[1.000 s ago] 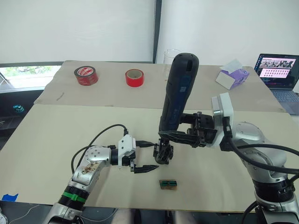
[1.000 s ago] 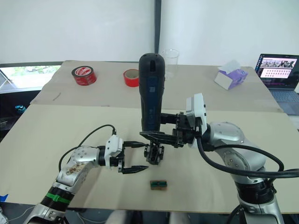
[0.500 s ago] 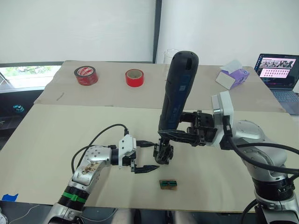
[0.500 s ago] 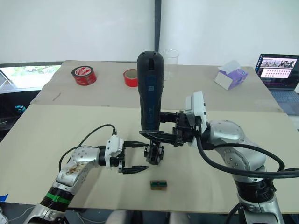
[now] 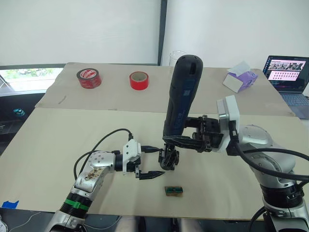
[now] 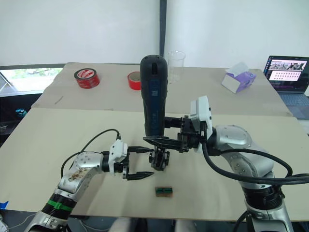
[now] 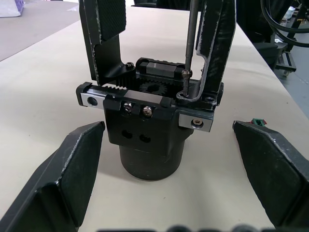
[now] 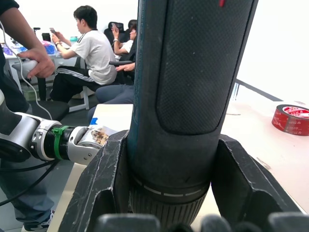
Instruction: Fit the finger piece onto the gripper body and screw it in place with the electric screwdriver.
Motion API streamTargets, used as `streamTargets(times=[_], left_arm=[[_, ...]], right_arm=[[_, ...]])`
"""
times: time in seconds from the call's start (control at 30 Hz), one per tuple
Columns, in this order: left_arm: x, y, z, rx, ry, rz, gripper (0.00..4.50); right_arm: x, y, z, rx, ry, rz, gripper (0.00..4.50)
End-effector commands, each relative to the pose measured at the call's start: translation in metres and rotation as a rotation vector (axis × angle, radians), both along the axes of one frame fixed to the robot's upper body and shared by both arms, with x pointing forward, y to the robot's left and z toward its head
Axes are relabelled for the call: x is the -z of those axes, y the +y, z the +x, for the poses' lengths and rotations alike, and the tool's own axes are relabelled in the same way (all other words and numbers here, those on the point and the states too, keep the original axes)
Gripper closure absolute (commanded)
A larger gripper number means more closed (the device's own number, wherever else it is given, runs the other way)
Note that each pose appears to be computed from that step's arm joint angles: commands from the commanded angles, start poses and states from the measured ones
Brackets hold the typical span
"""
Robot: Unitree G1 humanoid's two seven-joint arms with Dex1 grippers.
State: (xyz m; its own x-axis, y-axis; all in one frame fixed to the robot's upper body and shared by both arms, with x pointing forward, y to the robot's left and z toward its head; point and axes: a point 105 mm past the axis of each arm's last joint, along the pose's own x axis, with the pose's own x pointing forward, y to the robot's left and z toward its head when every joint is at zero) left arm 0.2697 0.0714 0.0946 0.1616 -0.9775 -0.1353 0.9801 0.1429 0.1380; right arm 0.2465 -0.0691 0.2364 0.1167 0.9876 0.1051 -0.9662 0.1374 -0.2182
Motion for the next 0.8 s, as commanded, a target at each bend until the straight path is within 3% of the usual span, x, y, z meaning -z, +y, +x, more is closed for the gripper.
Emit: streamTargets(times=[0.03, 0.8], left_arm=[[-0.0074, -0.0048, -0.0041, 0.022, -0.033, -0.01, 0.0], [-0.005, -0.0052, -0.0037, 0.014, -0.027, -0.011, 0.0]], right_arm=[[-0.0067, -0.0007, -0.004, -0.004, -0.037, 0.006, 2.57], [-0.0026, 0.0012, -0.0001, 0.01, -0.045, -0.012, 2.57]])
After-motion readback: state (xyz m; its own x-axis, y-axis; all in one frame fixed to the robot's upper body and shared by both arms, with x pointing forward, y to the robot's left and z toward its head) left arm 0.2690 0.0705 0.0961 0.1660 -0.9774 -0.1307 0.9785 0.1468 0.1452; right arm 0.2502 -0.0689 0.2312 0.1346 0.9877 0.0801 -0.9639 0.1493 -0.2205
